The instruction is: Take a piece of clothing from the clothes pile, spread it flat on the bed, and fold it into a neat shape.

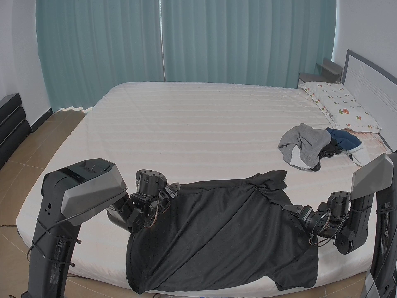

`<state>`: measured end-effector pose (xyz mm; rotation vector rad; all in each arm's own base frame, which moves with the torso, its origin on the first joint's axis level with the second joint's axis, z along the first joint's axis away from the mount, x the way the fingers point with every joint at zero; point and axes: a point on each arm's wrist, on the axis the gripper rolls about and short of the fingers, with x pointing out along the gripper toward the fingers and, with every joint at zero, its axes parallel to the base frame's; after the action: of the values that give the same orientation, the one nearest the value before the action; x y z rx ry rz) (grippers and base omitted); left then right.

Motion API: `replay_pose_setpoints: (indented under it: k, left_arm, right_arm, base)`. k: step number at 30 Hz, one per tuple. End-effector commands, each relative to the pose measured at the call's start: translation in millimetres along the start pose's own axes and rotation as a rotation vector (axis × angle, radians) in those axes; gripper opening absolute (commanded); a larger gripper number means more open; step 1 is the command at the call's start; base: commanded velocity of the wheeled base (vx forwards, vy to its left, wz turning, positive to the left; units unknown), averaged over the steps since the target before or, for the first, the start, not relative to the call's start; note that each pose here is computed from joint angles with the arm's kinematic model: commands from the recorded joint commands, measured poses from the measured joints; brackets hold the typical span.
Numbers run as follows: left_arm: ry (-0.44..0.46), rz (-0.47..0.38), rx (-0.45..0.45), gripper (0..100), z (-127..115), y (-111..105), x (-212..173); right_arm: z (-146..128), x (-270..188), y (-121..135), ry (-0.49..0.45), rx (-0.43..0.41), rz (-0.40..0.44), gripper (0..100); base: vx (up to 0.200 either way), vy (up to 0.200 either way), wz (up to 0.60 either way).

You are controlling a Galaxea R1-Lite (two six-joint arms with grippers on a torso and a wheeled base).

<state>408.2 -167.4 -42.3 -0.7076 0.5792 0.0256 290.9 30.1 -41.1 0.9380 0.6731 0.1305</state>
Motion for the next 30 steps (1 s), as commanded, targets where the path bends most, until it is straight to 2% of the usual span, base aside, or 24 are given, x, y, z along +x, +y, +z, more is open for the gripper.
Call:
replay_pose_setpoints:
  k: [1,3,4,15,20,21,23,28,30]
  left_arm:
    - [-0.016,-0.005,-0.02,100,5.0,-0.1,3.8]
    - [-0.031,-0.006,-0.054,100,11.2,0.5,6.2]
    - [-0.033,-0.007,-0.057,0,12.2,0.3,6.5]
    - [-0.036,0.041,-0.065,0,25.1,8.1,10.9]
    - [-0.142,0.013,-0.112,0,50.4,8.4,16.0]
    - [-0.189,-0.01,-0.15,0,59.1,7.6,18.4]
    - [-0.217,-0.027,-0.196,0,65.7,10.7,22.5]
    - [-0.259,-0.027,-0.212,0,73.9,18.5,35.3]
    - [-0.314,-0.018,-0.232,0,89.3,26.6,42.1]
  right_arm:
    - [0.6,0.2,1.4,-0.007,-0.005,0.013,100]
    - [0.6,0.2,1.4,-0.007,-0.005,0.013,100]
    - [0.6,0.2,1.4,-0.007,-0.005,0.013,100]
    - [0.6,0.2,1.4,-0.007,-0.005,0.013,100]
    - [0.6,0.2,1.4,-0.007,-0.005,0.013,100]
    - [0.6,0.2,1.4,-0.007,-0.005,0.013,100]
    - [0.6,0.2,1.4,-0.007,-0.005,0.013,100]
    - [0.6,0.2,1.4,-0.007,-0.005,0.013,100]
    - [0.8,0.5,1.5,-0.008,-0.006,0.014,100]
  base:
    - [0.0,0.0,0.0]
    - [0.0,0.0,0.0]
    - [0.0,0.0,0.0]
    - [0.0,0.0,0.0]
    - [0.0,0.0,0.0]
    - [0.0,0.0,0.0]
    - [0.0,0.0,0.0]
    - [0.0,0.0,0.0]
    - [0.0,0.0,0.0]
